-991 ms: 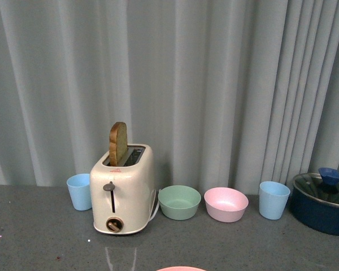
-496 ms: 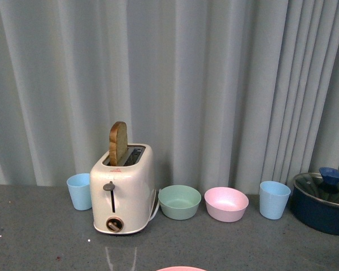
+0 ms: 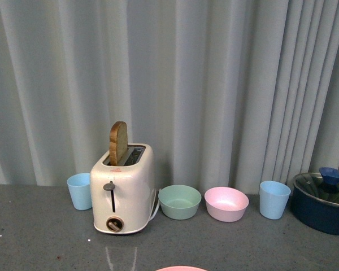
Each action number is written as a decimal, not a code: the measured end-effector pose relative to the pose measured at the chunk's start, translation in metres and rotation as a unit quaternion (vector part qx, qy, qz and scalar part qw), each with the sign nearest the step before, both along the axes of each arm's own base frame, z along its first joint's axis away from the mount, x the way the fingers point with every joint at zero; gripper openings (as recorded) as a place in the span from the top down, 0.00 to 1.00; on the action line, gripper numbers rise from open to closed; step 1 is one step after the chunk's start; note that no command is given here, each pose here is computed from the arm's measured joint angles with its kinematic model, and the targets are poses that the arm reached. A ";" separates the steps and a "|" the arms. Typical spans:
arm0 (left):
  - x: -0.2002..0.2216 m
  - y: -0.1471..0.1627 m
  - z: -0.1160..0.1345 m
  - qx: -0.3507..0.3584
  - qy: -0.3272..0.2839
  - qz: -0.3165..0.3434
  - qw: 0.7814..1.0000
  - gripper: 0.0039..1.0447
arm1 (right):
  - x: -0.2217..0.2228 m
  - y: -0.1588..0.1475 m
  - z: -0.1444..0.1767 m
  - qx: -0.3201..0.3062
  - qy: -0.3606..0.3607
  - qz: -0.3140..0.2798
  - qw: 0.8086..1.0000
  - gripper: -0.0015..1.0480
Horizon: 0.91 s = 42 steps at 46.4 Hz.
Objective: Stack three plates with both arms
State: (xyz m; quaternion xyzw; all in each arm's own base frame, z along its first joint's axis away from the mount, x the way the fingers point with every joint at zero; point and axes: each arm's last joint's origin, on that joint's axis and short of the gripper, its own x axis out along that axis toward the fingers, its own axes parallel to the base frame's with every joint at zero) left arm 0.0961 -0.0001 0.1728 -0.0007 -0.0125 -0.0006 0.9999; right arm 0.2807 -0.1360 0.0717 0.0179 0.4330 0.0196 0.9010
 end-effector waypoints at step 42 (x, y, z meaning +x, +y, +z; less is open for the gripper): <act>0.000 0.000 0.000 0.000 0.000 0.000 1.000 0.06 | -0.005 0.012 -0.045 0.051 0.028 0.003 0.998 0.75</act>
